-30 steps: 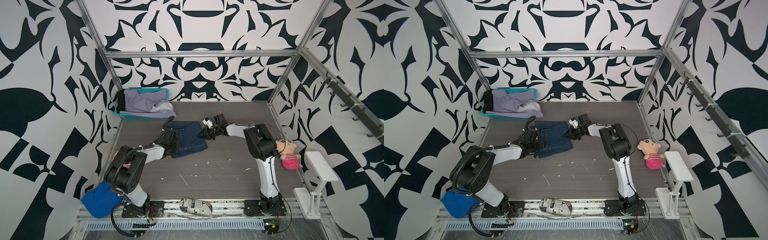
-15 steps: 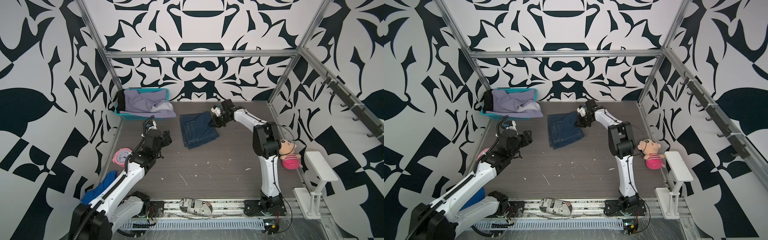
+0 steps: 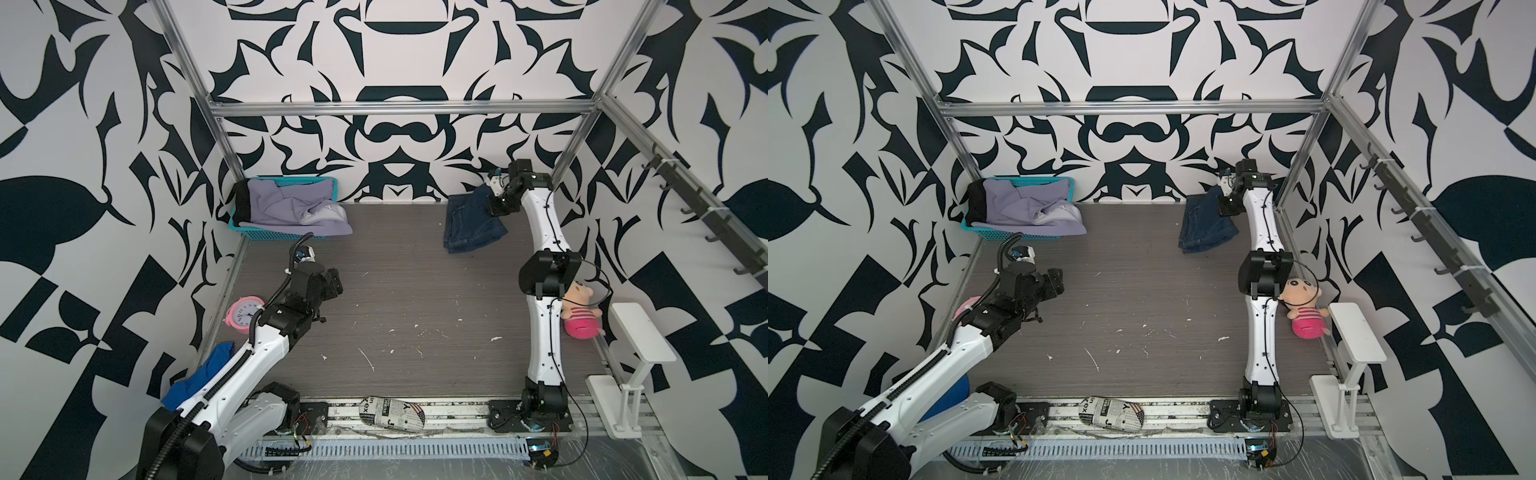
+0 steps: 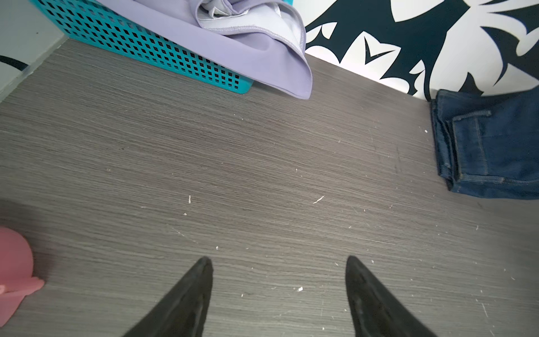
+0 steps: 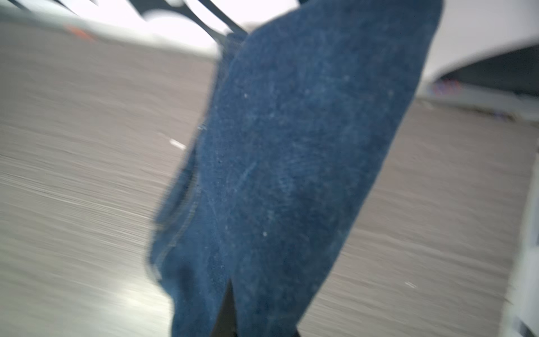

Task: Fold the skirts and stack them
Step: 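Carry the denim skirt to the far corner with the right gripper while the left withdraws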

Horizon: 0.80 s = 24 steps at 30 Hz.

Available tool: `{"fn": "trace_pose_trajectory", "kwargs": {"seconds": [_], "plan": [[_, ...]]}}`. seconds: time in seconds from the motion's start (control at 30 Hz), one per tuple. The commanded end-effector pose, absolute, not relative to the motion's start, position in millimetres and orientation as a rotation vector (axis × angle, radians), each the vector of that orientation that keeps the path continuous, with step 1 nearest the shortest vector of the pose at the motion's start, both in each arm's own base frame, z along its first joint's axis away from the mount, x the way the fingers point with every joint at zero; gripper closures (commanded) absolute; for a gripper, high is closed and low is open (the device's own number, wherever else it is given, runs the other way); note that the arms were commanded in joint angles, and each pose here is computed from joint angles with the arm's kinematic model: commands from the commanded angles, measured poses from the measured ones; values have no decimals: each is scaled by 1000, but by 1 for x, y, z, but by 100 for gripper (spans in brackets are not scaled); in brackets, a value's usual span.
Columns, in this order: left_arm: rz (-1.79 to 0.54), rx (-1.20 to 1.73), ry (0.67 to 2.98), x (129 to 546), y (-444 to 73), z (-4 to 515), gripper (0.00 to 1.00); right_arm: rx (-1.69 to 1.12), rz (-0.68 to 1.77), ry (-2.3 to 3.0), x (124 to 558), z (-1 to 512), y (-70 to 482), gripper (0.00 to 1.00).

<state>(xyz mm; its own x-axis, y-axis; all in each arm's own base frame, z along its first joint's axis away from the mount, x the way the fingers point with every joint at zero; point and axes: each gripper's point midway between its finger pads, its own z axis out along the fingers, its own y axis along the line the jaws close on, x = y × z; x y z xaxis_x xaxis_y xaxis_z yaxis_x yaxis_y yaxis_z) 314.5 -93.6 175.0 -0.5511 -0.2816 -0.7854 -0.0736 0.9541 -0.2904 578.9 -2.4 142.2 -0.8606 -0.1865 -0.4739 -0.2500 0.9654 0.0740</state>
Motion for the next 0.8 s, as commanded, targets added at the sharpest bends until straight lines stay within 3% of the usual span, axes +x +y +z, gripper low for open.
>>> {"fn": "trace_pose_trajectory", "kwargs": {"seconds": [0.0,0.37,0.77], "plan": [[-269,-226,2155,316,-94,178,25,-510,37,2644,565,151,-15,100],[-263,-191,2183,312,-96,175,27,-487,-434,2442,630,149,-105,100],[-266,-154,2239,313,-103,180,28,-347,-386,2404,649,116,-156,100]]}}
